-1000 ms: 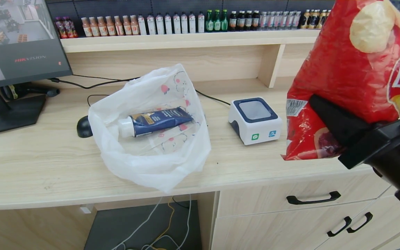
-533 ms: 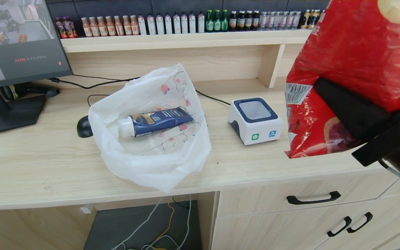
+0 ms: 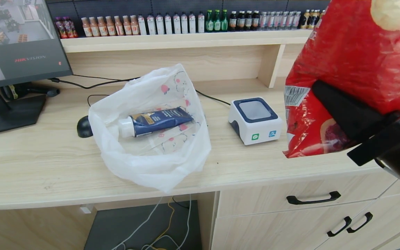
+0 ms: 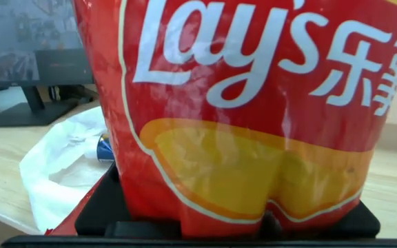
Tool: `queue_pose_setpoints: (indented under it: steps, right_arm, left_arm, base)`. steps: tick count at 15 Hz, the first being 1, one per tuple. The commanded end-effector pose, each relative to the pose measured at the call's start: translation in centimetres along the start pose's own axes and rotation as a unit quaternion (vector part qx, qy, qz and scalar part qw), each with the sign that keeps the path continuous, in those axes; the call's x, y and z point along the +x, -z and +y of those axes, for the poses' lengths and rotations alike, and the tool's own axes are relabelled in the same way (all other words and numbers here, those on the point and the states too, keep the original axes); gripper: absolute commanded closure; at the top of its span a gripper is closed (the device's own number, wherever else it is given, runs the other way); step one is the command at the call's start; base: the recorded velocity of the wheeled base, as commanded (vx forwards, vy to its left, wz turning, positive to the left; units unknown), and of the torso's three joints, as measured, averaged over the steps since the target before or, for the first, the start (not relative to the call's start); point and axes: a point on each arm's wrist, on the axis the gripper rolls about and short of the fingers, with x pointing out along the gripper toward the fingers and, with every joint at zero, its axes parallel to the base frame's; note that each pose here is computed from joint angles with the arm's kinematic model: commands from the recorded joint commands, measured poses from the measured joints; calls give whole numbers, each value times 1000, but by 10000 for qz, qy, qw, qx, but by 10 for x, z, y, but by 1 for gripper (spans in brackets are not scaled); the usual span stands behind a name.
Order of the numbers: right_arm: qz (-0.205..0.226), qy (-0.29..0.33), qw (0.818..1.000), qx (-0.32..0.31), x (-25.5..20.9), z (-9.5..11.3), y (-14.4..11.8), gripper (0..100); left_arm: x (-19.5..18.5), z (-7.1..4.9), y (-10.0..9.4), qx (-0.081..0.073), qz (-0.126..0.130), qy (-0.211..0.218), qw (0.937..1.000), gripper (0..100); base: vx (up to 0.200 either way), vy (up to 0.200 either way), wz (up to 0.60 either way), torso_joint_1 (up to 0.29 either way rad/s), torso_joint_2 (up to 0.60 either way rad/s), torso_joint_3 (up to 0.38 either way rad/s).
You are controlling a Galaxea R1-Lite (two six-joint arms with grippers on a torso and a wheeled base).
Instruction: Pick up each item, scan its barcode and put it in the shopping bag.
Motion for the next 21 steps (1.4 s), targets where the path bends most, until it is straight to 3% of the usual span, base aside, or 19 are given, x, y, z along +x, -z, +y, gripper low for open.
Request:
queue_pose_setpoints:
  steps: [1,4,16,21]
  right_arm:
    - [267,-83,9994,-222,-16,-12,19,100]
    - [319,-130,9991,-247,-37,-17,20,100]
    - [398,-157,9987,-258,-32,-15,24,100]
    - [162,-137,9996,-202,-7,-9,15,100]
  left_arm:
    - [0,0,0,-4,-2,-1,10000,0]
    - [0,0,0,-4,-2,-1,10000,0]
    - [0,0,0,-4,-2,-1,10000,0]
    - [0,0,0,11,-2,-1,10000,0]
  base:
    - [0,200,0,-2,-2,2]
    - [0,200,0,1,-1,5]
    - [0,200,0,2,1,3]
    - [0,0,0,0,0,0]
